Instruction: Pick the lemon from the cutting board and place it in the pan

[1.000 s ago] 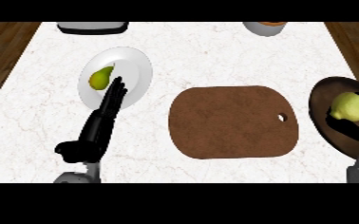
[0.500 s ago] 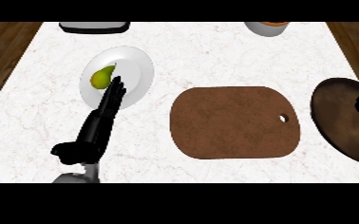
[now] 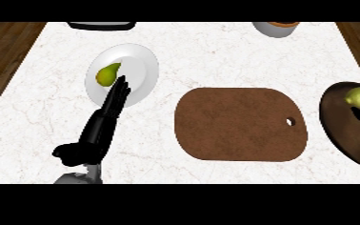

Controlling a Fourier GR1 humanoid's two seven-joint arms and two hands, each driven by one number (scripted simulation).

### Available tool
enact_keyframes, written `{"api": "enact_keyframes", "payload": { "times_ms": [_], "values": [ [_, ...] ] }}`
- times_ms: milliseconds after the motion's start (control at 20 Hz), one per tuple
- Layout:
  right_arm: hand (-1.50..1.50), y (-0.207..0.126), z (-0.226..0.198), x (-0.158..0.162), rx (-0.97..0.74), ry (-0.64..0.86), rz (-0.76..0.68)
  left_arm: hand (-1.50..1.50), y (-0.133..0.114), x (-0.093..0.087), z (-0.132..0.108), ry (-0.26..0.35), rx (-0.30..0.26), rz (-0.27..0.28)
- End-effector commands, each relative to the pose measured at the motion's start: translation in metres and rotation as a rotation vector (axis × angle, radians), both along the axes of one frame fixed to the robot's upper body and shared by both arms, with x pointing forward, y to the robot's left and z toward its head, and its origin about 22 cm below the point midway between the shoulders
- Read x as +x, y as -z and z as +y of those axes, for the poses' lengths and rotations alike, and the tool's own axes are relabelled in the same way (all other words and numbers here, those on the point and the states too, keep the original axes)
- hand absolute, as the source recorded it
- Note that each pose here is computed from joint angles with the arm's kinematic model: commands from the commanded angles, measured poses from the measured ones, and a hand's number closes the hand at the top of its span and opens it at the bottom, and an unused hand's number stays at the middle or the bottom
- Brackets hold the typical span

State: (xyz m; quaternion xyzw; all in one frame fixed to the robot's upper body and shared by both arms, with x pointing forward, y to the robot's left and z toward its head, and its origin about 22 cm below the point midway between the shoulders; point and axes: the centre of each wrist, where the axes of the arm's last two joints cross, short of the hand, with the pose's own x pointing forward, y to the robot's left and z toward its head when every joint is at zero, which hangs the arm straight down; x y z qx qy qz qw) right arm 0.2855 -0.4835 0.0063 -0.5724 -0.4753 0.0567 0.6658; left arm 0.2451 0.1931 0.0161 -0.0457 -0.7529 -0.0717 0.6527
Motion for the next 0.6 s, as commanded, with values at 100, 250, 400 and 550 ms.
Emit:
{"api": "enact_keyframes", "payload": {
  "times_ms": [100, 250, 400, 550],
  "values": [
    [-1.50, 0.009, 0.001, 0.009, 0.188, -0.126, 0.043, 0.00, 0.001, 0.002, 0.002, 0.004, 0.004, 0.002],
    [-1.50, 0.003, 0.005, 0.021, 0.164, -0.135, -0.069, 0.00, 0.003, 0.009, 0.010, 0.000, 0.011, -0.005],
    [-1.50, -0.002, -0.002, 0.016, 0.183, -0.126, -0.270, 0.00, -0.003, 0.009, 0.003, -0.003, 0.003, 0.003],
    [-1.50, -0.006, -0.007, 0.015, 0.223, -0.107, -0.401, 0.00, 0.013, 0.000, 0.007, -0.024, -0.005, 0.004]
  ]
}}
